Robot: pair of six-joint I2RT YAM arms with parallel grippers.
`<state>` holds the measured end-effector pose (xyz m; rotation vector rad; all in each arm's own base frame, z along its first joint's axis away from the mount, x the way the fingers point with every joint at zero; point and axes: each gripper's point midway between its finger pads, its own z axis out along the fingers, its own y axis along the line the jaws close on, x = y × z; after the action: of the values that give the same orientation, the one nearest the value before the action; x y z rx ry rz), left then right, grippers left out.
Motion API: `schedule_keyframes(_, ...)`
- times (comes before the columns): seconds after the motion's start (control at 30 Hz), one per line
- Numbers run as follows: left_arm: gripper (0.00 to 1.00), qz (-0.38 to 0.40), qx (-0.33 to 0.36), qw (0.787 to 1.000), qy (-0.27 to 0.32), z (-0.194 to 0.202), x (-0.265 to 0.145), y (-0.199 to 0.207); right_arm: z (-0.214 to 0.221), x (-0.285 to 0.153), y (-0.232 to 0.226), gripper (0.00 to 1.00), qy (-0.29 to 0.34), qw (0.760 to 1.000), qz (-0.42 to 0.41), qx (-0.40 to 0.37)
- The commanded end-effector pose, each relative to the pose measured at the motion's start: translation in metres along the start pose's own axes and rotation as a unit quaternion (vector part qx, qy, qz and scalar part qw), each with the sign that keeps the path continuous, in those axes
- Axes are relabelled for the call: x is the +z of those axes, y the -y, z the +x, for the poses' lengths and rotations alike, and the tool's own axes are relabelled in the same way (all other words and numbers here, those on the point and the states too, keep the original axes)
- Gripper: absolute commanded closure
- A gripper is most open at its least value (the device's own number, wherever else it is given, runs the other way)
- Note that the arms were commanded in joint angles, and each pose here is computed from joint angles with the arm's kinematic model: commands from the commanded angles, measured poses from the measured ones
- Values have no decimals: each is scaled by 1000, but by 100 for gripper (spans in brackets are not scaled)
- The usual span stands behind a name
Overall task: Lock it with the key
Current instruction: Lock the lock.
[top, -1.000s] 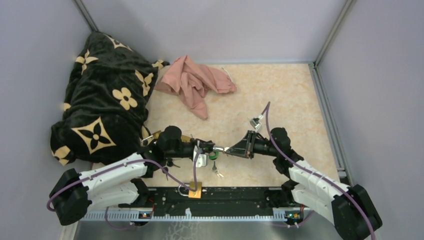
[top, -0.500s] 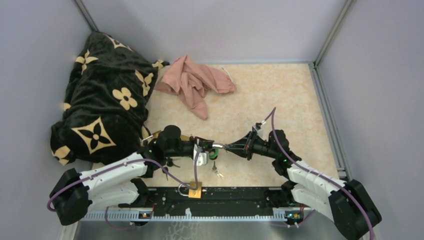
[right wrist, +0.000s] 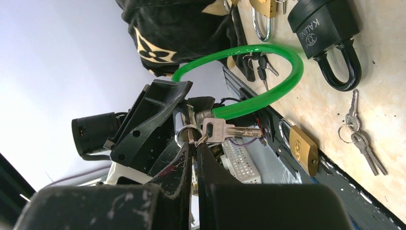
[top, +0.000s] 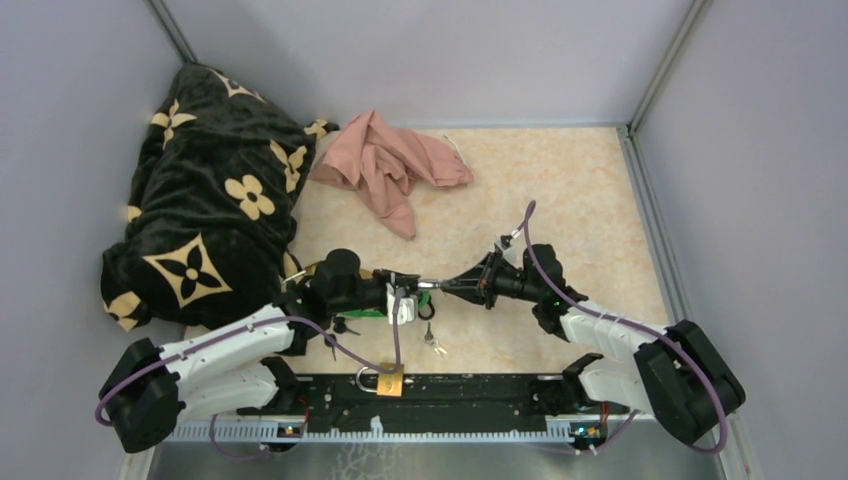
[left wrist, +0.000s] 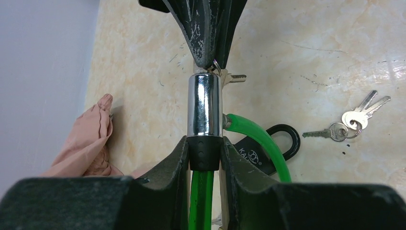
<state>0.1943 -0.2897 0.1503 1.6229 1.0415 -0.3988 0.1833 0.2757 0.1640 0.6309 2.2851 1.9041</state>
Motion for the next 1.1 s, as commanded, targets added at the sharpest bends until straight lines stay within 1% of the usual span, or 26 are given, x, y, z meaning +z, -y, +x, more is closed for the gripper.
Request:
schedule_keyframes(0.0,100,102,-33,994,32,-6,5,55,33,-1,-56,100,-57,991,-88,-84)
schedule_keyframes(0.03,100,103,-36,994,30,-5,5,56,33,-1,-54,94,-57,991,-82,-93)
schedule_keyframes(0.1,100,105,-41,993,24,-3,3,58,33,-1,-50,78,-56,990,-68,-113)
schedule_keyframes(0.17,100,103,-42,994,17,1,2,58,32,-1,-44,67,-54,989,-52,-129)
schedule_keyframes(0.23,100,101,-44,994,14,2,1,57,32,-1,-37,60,-54,988,-38,-139)
schedule_keyframes(0.37,100,95,-53,994,10,5,-1,50,33,-8,-25,49,-61,985,-29,-158)
schedule_keyframes(0.47,100,91,-71,993,8,6,-2,46,29,-13,-11,27,-57,978,6,-202)
schedule_keyframes(0.5,100,91,-79,993,8,5,-2,45,25,-15,-4,22,-53,973,30,-223)
schedule_keyframes(0.53,100,92,-86,992,9,4,-2,44,21,-17,2,20,-51,965,50,-253)
schedule_keyframes(0.6,100,91,-93,991,13,2,-3,44,15,-23,12,19,-44,947,80,-307)
schedule_keyframes(0.63,100,91,-96,991,15,0,-3,43,14,-24,15,19,-42,939,81,-331)
schedule_keyframes(0.73,100,89,-106,990,18,-3,-3,41,10,-26,13,19,-20,915,48,-400)
schedule_keyframes(0.8,100,88,-111,990,20,-4,-3,39,10,-27,7,25,5,894,11,-447)
schedule_keyframes(0.83,100,87,-113,990,21,-5,-3,37,13,-26,2,28,18,878,-12,-478)
schedule_keyframes(0.9,100,83,-118,989,22,-6,-4,34,20,-23,-3,39,44,842,-48,-535)
schedule_keyframes(0.93,100,83,-120,989,23,-6,-4,33,28,-21,-4,45,51,817,-66,-570)
schedule_keyframes(0.97,100,83,-123,989,23,-5,-4,33,35,-20,-3,49,57,798,-80,-594)
schedule_keyframes(1.0,100,83,-125,988,25,-5,-4,33,41,-19,-3,51,65,781,-93,-614)
schedule_keyframes(1.07,100,84,-129,988,27,-6,-5,33,53,-17,-2,51,78,748,-118,-649)
